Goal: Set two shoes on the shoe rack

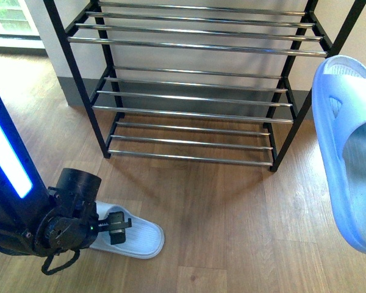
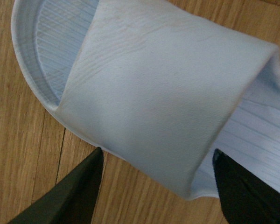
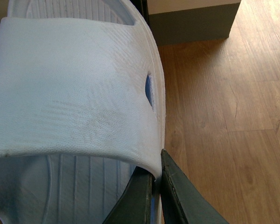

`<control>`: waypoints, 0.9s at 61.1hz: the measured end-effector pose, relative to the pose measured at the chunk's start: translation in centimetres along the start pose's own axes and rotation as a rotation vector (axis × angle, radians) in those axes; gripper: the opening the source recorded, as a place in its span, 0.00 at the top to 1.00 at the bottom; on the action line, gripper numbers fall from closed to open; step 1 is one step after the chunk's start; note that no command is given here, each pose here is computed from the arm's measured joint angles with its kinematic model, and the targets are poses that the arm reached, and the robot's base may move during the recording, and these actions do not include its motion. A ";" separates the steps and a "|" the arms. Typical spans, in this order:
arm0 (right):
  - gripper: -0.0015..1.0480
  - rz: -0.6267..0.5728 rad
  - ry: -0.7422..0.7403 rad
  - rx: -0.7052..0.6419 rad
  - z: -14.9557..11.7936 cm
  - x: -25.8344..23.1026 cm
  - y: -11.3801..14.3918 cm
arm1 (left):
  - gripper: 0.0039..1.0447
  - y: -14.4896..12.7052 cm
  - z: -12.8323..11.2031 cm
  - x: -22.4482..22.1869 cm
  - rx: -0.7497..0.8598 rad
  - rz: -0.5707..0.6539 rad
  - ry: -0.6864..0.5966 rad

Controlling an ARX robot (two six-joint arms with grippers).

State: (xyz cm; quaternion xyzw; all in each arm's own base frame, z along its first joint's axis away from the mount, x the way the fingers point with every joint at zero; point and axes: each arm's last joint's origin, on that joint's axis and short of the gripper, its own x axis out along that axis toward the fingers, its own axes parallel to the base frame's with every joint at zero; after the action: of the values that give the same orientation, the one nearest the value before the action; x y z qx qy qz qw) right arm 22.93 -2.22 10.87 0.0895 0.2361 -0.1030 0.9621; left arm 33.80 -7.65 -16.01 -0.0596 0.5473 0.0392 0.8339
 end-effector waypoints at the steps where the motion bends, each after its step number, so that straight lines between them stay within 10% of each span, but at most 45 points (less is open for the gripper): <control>1: 0.98 0.000 0.000 0.000 0.0 0.0 0.0 | 0.42 0.0 0.0 0.0 0.002 0.004 0.001; 27: 0.98 0.000 0.000 0.000 0.0 0.0 0.0 | 0.98 -0.1 -0.1 0.0 0.142 0.060 0.005; 55: 0.98 0.000 0.000 0.000 0.0 0.0 0.0 | 0.98 -0.3 0.7 -0.1 0.507 0.059 -0.116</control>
State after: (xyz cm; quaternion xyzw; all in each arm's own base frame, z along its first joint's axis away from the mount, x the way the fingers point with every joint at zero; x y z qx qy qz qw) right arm 22.93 -2.22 10.87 0.0895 0.2359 -0.1030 0.9621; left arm 34.41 -7.89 -15.58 0.1695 0.4925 -0.0716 0.8507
